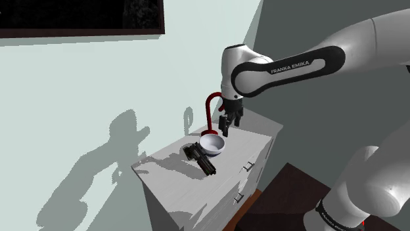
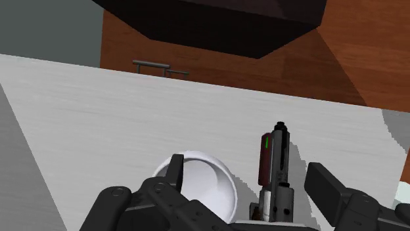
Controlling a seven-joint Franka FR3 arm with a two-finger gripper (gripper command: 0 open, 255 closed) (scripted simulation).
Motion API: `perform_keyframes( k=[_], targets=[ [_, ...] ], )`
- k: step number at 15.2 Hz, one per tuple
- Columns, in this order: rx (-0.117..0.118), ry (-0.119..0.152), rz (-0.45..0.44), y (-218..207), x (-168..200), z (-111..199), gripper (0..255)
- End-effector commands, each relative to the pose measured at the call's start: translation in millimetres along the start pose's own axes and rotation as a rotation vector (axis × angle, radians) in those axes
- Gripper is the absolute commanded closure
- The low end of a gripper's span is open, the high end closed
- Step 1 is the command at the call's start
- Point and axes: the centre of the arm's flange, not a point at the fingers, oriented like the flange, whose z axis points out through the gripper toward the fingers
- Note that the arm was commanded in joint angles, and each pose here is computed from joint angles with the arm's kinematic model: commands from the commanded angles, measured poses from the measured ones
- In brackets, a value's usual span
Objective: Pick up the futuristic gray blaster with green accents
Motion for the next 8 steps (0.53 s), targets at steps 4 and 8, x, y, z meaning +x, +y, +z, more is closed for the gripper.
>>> perform_keyframes(
  k=[4,8],
  targets=[
    [0.018,-0.008,0.019,-23.2,55.3,32.7,0],
    [0.031,-0.015,0.033,-41.0,98.3,57.8,0]
  ],
)
